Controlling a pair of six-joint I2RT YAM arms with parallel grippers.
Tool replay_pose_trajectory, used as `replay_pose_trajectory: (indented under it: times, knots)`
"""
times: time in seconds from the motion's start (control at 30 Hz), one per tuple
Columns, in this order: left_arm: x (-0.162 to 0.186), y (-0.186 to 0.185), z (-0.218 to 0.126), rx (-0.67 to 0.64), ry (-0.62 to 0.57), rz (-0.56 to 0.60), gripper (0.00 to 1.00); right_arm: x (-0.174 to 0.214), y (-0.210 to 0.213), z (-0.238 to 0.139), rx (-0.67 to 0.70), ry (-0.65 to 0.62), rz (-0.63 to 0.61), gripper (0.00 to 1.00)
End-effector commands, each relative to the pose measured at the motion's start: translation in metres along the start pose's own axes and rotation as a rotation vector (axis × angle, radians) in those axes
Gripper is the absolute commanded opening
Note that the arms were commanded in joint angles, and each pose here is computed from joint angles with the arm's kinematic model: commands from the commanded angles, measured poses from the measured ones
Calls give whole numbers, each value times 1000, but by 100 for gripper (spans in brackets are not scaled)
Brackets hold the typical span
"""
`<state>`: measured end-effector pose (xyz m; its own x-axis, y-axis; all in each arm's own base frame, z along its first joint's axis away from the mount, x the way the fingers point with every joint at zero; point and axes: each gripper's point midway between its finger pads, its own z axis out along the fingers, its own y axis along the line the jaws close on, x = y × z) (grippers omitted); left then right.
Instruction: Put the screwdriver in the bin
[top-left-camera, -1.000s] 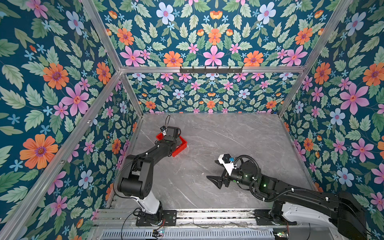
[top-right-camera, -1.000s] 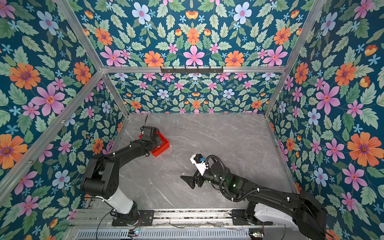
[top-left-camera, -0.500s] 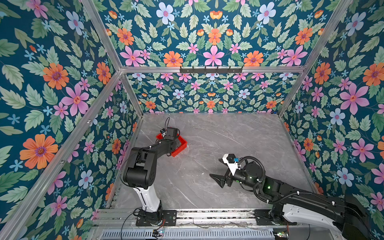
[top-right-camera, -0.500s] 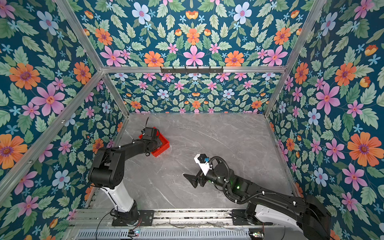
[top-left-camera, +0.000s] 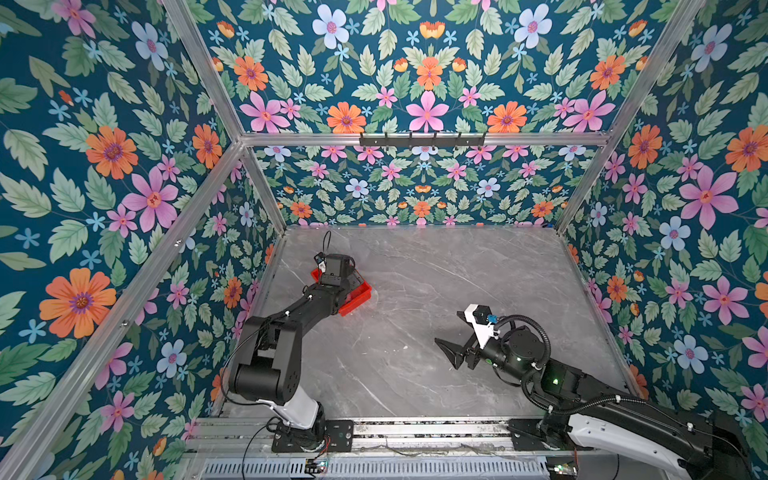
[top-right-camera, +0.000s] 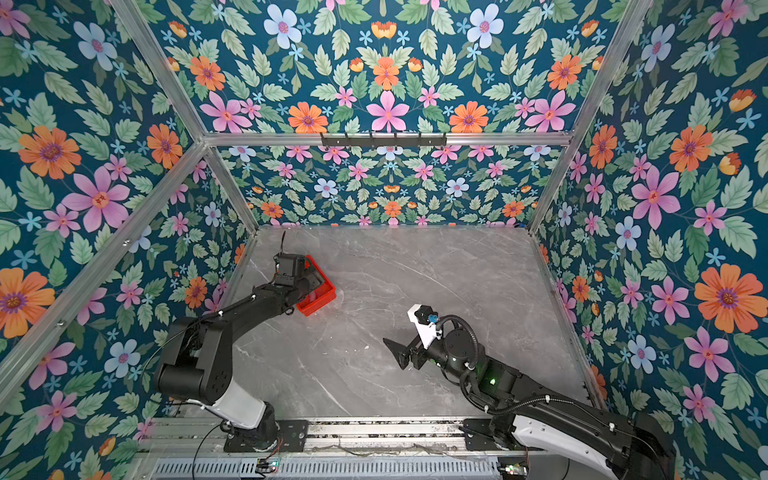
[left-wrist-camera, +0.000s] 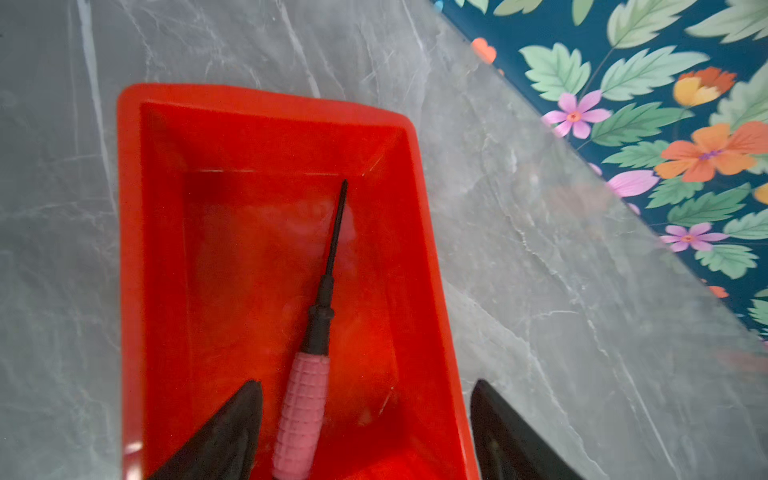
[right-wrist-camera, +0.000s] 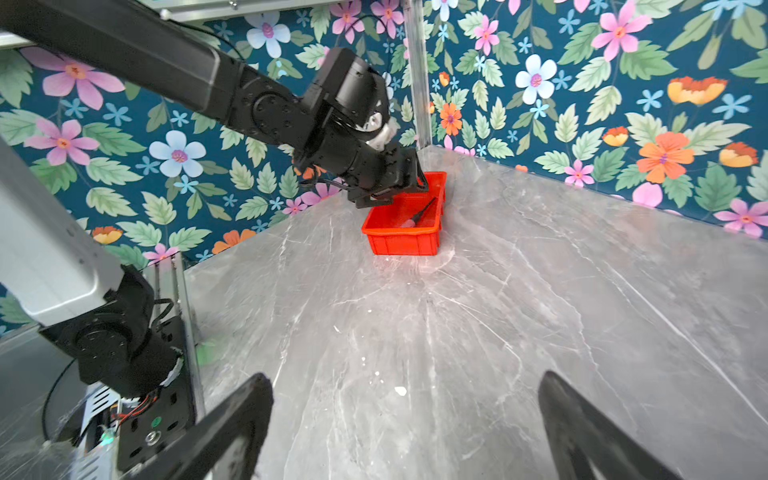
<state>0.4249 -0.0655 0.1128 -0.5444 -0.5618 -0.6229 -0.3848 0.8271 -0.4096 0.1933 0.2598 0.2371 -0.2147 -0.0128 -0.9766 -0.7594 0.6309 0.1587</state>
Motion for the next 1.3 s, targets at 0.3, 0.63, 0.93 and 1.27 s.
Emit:
replay_pose_trajectory:
  times: [0.3,0.63,0.93,1.27]
  knots:
    - [-51,2,-91,104,-341,163,100,-13,-63,-23,215,-14,-41,99]
    - [-44,45,-137,59,-565,334,100,-12,-170,-35,518,-18,10,99]
    - [-20,84,-130,-42,-620,421,100,34,-267,-62,809,40,97,99]
    - [3,100,-116,-38,-669,473,100,40,-308,-62,882,59,106,99]
